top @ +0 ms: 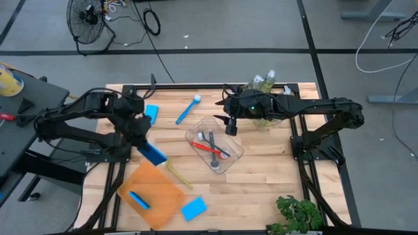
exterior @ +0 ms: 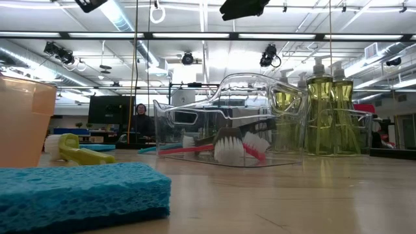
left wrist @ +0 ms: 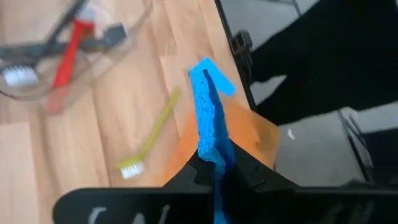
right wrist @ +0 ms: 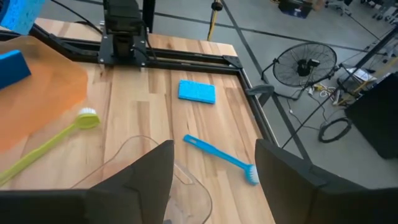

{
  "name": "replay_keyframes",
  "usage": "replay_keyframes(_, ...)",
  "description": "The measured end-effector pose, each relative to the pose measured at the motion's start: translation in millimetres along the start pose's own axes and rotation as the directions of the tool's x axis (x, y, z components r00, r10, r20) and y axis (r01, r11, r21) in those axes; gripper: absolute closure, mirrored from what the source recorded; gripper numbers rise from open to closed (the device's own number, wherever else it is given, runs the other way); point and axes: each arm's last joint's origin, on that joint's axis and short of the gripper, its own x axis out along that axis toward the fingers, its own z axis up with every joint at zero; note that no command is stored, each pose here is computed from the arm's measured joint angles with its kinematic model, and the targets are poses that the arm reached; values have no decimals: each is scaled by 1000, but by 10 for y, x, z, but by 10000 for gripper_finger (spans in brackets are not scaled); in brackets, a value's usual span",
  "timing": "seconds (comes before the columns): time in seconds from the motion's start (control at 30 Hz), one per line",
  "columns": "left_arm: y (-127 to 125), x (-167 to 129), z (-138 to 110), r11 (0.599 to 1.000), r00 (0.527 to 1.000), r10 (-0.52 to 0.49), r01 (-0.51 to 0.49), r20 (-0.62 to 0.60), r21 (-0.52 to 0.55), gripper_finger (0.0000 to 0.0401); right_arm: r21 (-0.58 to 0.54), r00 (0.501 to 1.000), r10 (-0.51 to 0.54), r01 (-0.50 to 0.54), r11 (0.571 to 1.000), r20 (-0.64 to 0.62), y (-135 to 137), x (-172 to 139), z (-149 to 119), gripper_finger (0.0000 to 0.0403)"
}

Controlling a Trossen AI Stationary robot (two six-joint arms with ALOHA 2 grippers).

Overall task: Pick & Place Kitchen Sink Supplies
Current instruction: Put the blue sponge into the transparent orange bin

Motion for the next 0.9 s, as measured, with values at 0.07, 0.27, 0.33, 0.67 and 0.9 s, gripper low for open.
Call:
replay_keyframes(0.07, -25, 13, -14, 1000, 1000, -12, 12, -20, -18, 389, 0, 1000, 0, 0, 1000, -1, 1, 5, -2, 178)
replay_keyframes(0.27, -62, 168, -81, 994, 993, -81, 75, -80, -85, 389, -1, 1000, -25, 25, 1000, -7, -4, 13, -5, 178)
replay_keyframes(0.33, -55, 281, -141, 987, 985, -129, 115, -118, -113, 390, -1, 1000, -26, 26, 1000, -8, -5, 14, -6, 178)
replay_keyframes(0.67, 7, 860, -380, 951, 948, -276, 245, -159, -190, 389, 0, 1000, -27, 27, 1000, -10, -11, 15, -9, 178)
replay_keyframes(0.9, 36, 1240, -618, 926, 923, -345, 305, -170, -225, 386, -9, 999, -22, 22, 1000, -45, -7, 15, -43, 178)
